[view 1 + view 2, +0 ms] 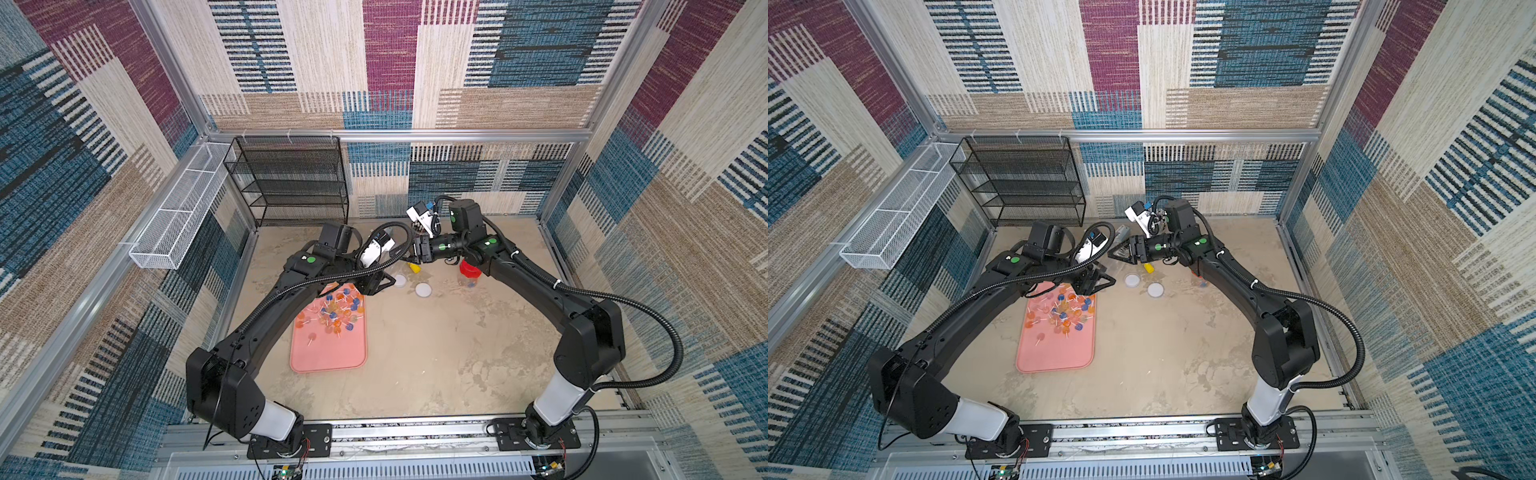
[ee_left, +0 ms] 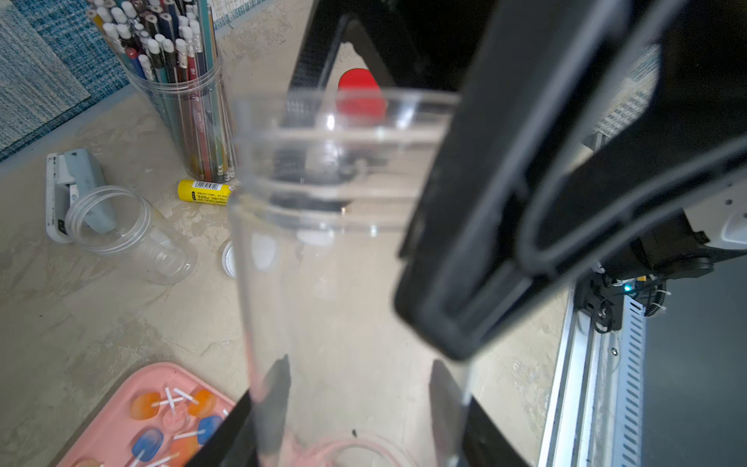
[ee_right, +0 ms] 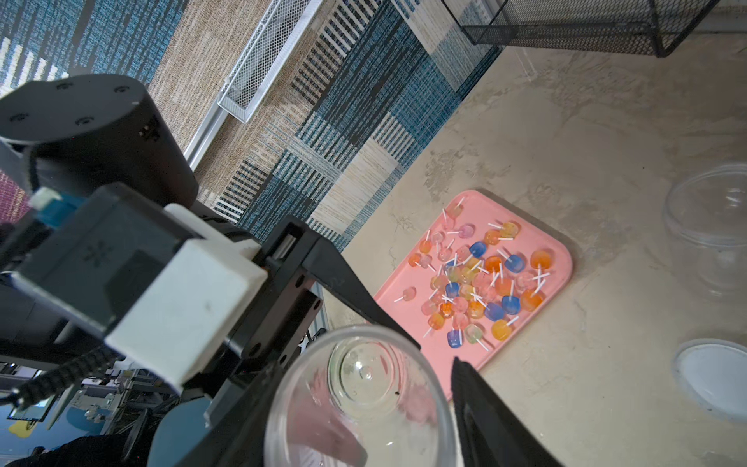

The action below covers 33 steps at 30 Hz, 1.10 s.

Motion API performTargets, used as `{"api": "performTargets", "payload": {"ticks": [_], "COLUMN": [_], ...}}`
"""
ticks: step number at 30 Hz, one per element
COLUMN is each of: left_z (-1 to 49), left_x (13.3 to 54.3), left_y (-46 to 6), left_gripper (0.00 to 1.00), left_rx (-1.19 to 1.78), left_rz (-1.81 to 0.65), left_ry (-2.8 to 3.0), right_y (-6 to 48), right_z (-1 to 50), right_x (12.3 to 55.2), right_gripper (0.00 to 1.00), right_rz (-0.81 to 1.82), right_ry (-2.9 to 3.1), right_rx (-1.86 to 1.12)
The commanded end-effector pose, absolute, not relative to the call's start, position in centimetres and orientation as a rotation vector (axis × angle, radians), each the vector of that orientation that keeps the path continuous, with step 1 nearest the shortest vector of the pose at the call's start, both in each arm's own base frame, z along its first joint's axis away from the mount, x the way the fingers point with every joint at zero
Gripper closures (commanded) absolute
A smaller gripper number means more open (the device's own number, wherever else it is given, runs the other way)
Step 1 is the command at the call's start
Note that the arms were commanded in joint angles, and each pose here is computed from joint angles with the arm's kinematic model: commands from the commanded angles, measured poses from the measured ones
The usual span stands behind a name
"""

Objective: Pour the candies out of the jar
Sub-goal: Place the jar at the center of the board.

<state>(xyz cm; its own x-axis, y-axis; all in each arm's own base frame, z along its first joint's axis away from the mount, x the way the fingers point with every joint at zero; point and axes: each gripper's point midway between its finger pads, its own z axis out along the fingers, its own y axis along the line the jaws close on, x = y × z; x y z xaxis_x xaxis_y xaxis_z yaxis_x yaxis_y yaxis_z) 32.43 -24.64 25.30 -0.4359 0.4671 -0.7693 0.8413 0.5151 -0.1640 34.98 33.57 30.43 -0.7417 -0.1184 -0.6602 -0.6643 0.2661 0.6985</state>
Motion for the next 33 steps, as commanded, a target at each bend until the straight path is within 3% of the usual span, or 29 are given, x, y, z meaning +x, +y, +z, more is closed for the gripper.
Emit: {"api": "performTargets", "payload": {"ticks": [1,3,8,10,11,18,26,33], "left_z": [25.6,25.6,25.3,25.3,25.3,26.3,23.5,21.0], "left_x": [32.9,32.9,33.0,33.1,33.3,37.0,40.4,41.3], "left_y": [-24.6,-24.5,-23.7,-22.9,-22.4,-14.0,-7.5,-4.0], "left_gripper": [0.9,0.78,0.25,0.08,0.04,0.0,0.0,0.0], "left_rx": [1.065,1.059,1.022,0.991,0.962,0.473,0.133,-0.025], "left_rz": [-0.691,-0.688,-0.638,-0.616,-0.617,-0.748,-0.73,-0.538], "left_ry": [2.061,2.069,2.093,2.098,2.101,2.075,2.124,2.221], "right_y": [33.6,33.6,33.6,33.6,33.5,33.8,38.6,42.0], "right_z": [31.3,31.5,31.5,31.1,30.8,28.1,25.6,22.7], "right_x": [34.8,34.8,35.8,36.8,37.4,42.9,47.1,50.5], "right_gripper": [0.44,0.46,0.47,0.47,0.47,0.48,0.48,0.47], "right_rz": [1.505,1.503,1.449,1.402,1.369,1.12,0.918,0.655], "right_ry": [2.021,2.013,2.014,2.026,2.038,2.1,2.132,2.114], "right_rx": [-0.71,-0.708,-0.683,-0.666,-0.648,-0.544,-0.605,-0.639]}}
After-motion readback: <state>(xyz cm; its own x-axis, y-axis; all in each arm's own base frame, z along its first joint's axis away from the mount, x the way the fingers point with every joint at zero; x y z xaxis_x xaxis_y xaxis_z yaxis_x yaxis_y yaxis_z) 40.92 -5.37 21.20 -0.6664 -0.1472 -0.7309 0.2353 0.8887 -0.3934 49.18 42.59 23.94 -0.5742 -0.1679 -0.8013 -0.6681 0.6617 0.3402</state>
